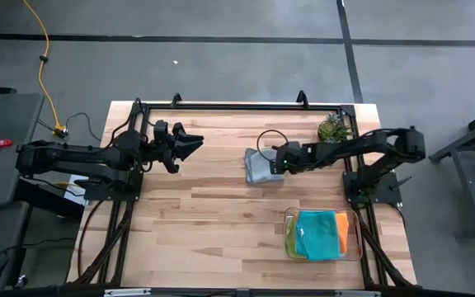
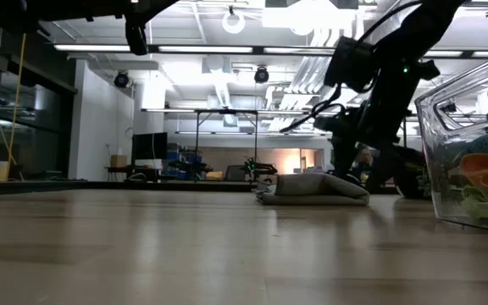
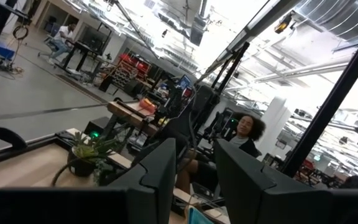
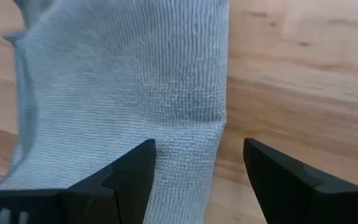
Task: Fold microfiber towels
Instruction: Put the gray microfiber cloth into the transparent bin
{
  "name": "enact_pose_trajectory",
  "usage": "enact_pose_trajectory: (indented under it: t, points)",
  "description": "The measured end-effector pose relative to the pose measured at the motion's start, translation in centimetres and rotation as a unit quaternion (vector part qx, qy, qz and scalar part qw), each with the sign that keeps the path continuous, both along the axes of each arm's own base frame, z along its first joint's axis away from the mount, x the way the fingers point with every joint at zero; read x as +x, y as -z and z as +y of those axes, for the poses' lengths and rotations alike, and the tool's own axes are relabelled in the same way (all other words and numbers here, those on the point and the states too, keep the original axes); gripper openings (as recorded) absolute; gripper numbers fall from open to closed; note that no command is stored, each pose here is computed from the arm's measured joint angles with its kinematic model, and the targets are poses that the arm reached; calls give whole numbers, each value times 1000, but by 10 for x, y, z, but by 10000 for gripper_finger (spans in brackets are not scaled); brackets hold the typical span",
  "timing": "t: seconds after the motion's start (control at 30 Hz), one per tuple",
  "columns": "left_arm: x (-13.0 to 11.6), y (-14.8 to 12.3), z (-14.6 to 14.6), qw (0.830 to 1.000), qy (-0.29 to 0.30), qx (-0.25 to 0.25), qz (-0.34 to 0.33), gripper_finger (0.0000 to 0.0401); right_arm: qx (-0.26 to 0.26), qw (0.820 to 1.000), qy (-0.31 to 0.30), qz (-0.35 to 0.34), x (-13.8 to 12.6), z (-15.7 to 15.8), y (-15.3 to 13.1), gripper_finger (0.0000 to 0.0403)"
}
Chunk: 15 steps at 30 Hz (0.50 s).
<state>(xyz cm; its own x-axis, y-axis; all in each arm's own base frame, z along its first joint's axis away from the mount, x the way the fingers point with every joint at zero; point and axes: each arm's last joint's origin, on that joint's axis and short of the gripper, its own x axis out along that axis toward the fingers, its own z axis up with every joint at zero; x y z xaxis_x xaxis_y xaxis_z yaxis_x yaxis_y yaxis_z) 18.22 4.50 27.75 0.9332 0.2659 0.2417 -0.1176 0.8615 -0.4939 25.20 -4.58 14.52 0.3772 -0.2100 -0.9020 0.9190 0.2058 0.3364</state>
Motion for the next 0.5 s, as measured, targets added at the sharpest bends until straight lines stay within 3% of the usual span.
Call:
enact_pose_trajectory:
  t: [0.37, 0.5]
  points:
    - [0, 0, 1, 1000, -18, -4, 1, 101, 3, 1000, -7, 10, 11, 11, 19, 231]
    - [0, 0, 1, 1000, -18, -3, 1, 101, -6, 1000, -3, 16, 10, 14, 20, 183]
